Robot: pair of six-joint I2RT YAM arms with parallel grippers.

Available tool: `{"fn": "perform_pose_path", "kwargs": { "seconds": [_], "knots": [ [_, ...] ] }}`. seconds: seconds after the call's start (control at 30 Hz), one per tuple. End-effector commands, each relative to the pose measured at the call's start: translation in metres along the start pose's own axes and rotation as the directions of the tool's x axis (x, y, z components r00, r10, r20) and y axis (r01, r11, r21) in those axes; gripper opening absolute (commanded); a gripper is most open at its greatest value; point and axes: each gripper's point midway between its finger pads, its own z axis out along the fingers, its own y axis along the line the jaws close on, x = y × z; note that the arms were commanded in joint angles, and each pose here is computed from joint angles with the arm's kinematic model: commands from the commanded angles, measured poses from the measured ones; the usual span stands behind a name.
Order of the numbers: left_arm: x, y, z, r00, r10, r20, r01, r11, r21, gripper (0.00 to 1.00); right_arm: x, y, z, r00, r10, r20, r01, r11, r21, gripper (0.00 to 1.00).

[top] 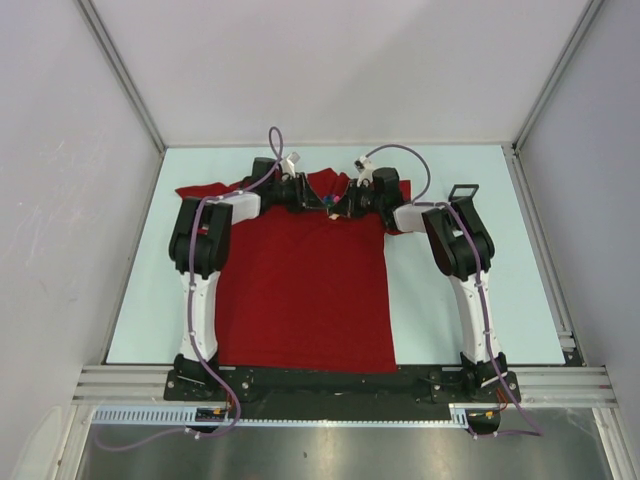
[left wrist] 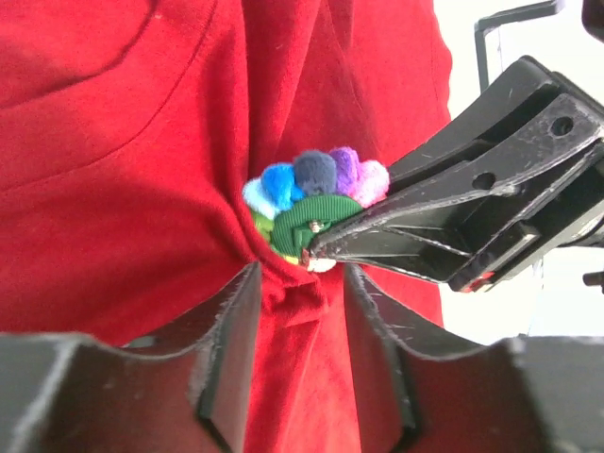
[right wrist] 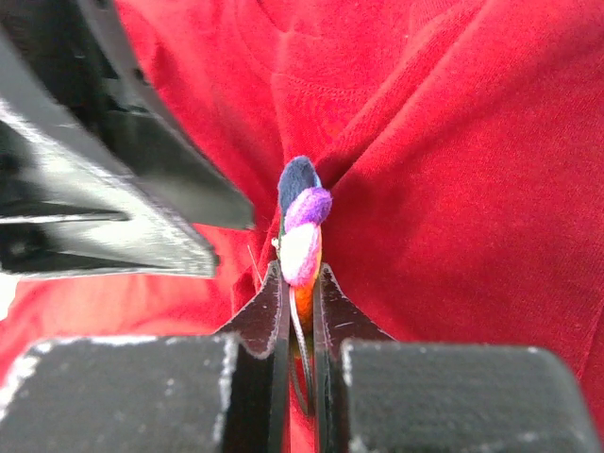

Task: Remove the brooch from the garment

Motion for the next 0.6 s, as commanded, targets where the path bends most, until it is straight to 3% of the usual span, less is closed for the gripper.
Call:
{"fn": "perform_pose_path", "kwargs": {
  "seconds": [0.0,0.23,0.33,0.57],
  "knots": [
    [-0.045,-0.037,-0.031,0.982,0.104,0.155,-0.116,0.991,0.068,0.46,-0.024,0.014,-0.006,0.988,-0.151,0.039,0.146,0.982,0.119,0.00],
    [-0.043,-0.018,-0.023,0.988,0.041,0.151,-0.044,0.999,0.018,0.40,-0.033,0.009,-0.015,0.946,-0.323,0.001,0.300,0.879,0.371,0.00],
    [-0.039,-0.001,-0.015,0.991,-0.010,0.135,0.014,0.999,-0.030,0.37,-0.042,0.006,-0.026,0.907,-0.421,-0.027,0.373,0.770,0.518,0.00],
    [-0.041,0.022,-0.002,0.987,-0.085,0.139,0.098,0.991,-0.087,0.41,-0.044,0.020,-0.030,0.783,-0.606,-0.141,0.533,0.537,0.654,0.00]
  ]
}}
